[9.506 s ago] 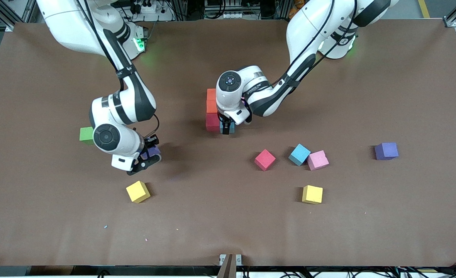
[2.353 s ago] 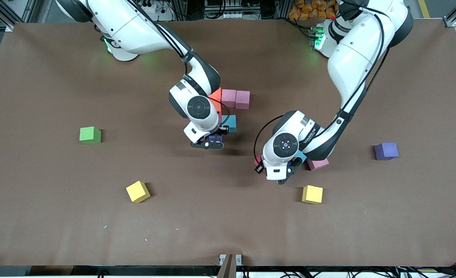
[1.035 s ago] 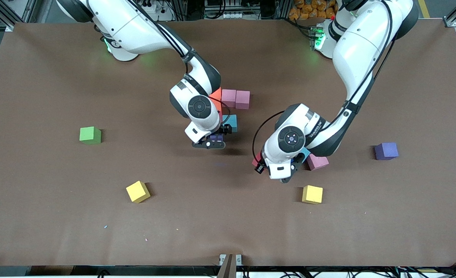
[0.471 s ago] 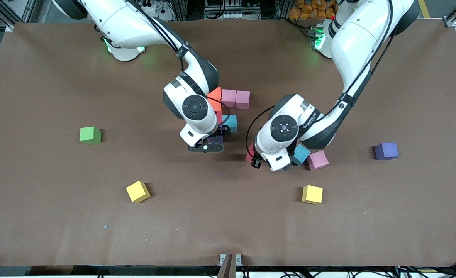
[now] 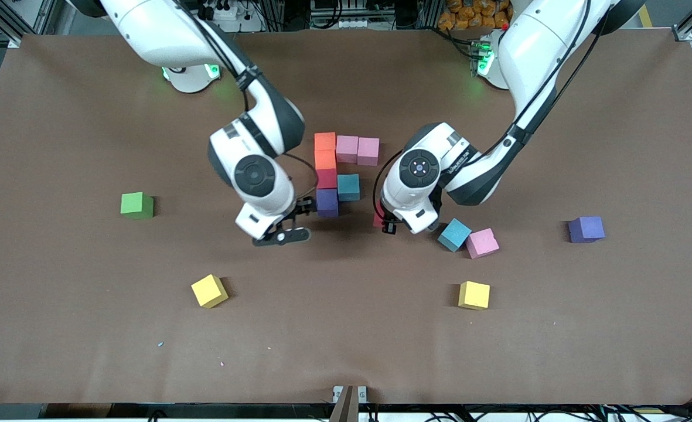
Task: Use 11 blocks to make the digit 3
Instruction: 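Grasp the yellow cube with the right gripper while the left gripper holds pink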
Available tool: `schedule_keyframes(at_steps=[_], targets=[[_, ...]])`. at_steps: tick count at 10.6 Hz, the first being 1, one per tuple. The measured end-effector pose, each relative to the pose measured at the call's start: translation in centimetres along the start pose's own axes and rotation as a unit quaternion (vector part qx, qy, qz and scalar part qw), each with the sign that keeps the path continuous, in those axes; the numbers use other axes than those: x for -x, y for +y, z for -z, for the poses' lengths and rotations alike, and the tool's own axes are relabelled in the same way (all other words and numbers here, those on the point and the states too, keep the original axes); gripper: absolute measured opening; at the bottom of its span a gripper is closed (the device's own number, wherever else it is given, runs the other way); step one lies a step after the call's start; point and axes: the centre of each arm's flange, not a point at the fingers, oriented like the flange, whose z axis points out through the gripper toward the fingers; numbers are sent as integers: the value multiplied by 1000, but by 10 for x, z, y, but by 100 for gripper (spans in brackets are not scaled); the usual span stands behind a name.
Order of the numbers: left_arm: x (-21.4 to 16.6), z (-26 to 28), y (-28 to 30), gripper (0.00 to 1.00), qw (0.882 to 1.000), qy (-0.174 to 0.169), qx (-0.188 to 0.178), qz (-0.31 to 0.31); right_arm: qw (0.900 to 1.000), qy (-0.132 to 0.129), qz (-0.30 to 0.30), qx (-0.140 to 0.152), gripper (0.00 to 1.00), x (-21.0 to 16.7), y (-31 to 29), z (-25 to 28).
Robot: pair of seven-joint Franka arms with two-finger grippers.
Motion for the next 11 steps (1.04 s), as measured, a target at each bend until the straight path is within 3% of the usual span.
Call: schedule_keyframes(at_steps=[4,11], targets=[[5,-33,-27,55,999,-17,8,36,995,14,98,22,100,-25,72,1],[37,-55,-66,55,996,-7,-10,90,991,71,113,31,100,-60,146,-25]])
